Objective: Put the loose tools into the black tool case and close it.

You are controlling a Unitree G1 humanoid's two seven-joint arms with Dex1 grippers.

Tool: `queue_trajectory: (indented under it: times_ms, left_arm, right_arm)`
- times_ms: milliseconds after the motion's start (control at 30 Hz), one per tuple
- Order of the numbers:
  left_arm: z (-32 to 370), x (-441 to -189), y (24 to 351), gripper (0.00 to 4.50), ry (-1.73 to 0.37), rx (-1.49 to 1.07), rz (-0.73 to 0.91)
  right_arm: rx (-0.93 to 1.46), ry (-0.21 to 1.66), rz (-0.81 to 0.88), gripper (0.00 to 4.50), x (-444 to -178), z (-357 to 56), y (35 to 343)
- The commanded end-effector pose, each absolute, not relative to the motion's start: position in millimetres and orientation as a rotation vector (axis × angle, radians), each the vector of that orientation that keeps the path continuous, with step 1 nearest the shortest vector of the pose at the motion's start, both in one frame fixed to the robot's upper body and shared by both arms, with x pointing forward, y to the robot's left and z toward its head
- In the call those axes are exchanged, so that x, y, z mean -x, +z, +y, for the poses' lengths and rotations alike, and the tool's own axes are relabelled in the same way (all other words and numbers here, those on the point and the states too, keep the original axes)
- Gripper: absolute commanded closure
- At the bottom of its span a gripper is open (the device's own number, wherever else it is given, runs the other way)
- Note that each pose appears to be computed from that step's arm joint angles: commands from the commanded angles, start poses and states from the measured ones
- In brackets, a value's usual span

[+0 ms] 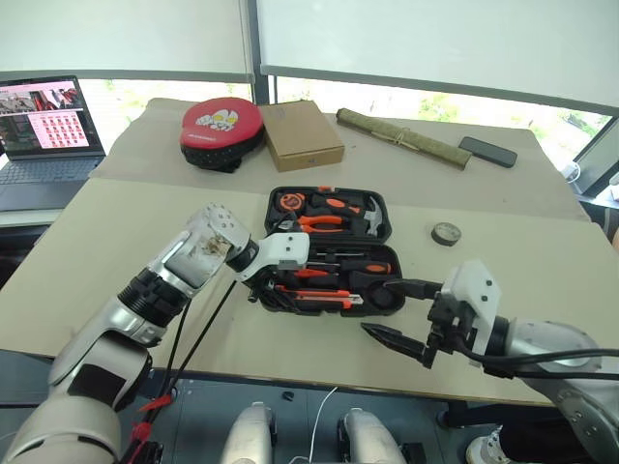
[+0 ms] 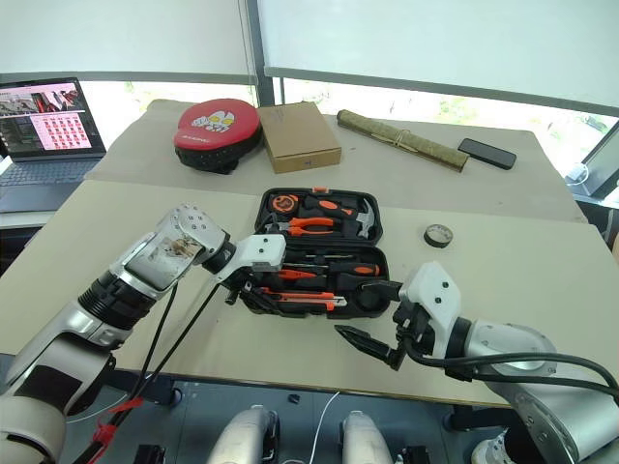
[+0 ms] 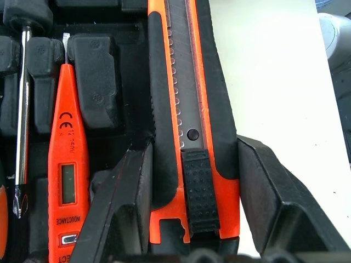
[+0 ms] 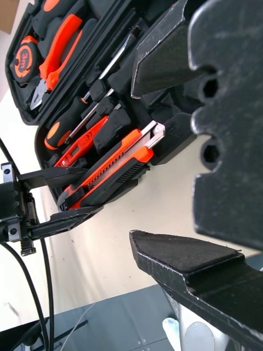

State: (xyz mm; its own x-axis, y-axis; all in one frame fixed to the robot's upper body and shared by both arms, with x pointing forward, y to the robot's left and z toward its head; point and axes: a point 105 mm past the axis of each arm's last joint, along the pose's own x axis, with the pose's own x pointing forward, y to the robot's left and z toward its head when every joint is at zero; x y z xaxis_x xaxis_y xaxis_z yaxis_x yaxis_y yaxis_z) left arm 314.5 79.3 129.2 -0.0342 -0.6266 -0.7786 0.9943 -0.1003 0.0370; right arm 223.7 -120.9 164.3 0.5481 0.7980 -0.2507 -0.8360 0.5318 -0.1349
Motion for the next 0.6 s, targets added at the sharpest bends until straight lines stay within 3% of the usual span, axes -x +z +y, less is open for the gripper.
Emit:
queue_trajectory:
  times_ms: [33,167,500,600]
  left_arm:
    - [87,-327,133,1.60,-1.434,-0.796,0.644]
    - [85,-330,137,0.02,-1.421,-0.784,0.628]
    - [79,-336,171,0.02,-1.412,-0.734,0.473]
    - [79,-335,169,0.76,-1.424,-0.677,0.456]
  right_arm:
    - [0.263,0.982,0.123,0.00,-225,-119,172]
    - [0.260,0.984,0.122,0.00,-225,-117,171]
    - [0.254,0.976,0.120,0.00,-230,-117,170]
    - [0.255,0.977,0.123,0.00,-229,-117,169]
